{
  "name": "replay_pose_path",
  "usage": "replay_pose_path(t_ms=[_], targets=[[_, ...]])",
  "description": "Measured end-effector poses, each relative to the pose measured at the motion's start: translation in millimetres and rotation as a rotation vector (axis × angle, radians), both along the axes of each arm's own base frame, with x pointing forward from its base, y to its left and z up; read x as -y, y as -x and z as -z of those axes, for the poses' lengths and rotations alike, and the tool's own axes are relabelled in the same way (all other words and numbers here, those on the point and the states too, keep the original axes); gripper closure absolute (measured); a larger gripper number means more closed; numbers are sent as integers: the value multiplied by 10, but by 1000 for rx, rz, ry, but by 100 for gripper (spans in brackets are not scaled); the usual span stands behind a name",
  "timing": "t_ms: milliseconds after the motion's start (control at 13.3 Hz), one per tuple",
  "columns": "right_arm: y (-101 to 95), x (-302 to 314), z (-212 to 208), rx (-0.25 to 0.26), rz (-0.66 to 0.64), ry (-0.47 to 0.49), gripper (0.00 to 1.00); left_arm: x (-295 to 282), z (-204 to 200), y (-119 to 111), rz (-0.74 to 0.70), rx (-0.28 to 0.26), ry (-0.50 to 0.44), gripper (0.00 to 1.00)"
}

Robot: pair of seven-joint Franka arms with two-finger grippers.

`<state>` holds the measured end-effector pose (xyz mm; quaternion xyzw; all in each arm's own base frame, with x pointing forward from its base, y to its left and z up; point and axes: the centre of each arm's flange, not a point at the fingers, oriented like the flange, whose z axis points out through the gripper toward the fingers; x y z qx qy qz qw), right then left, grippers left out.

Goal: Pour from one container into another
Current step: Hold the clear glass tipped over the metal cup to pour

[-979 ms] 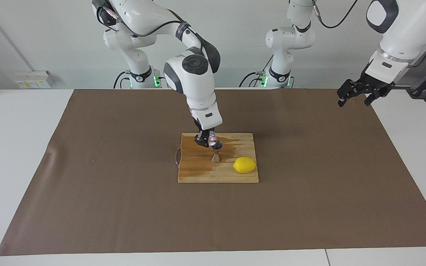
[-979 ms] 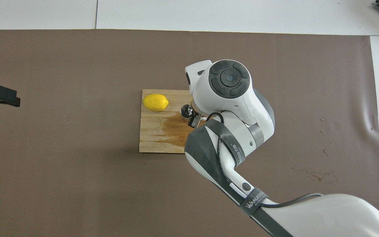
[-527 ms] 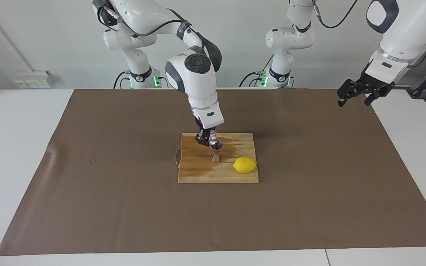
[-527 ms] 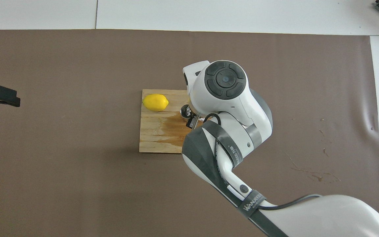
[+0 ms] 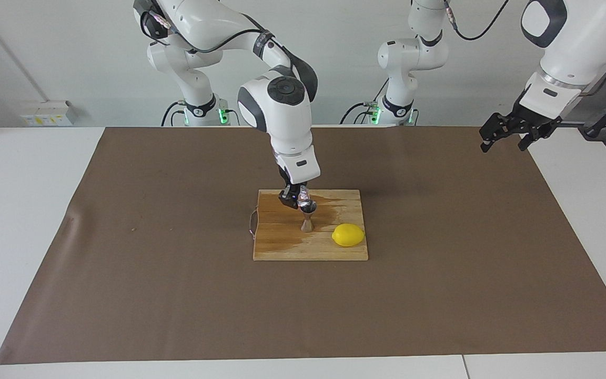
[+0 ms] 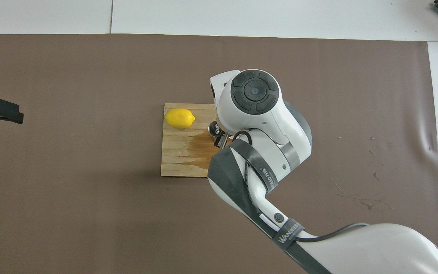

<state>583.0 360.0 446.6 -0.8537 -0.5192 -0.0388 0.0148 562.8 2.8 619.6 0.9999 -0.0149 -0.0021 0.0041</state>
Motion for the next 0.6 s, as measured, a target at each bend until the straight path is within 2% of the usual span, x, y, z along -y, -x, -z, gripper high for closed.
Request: replay_pose_path(t_ms=[603], targets=[[-41, -91, 4, 4, 9, 33, 52, 0, 0, 0, 0, 0, 0, 0]])
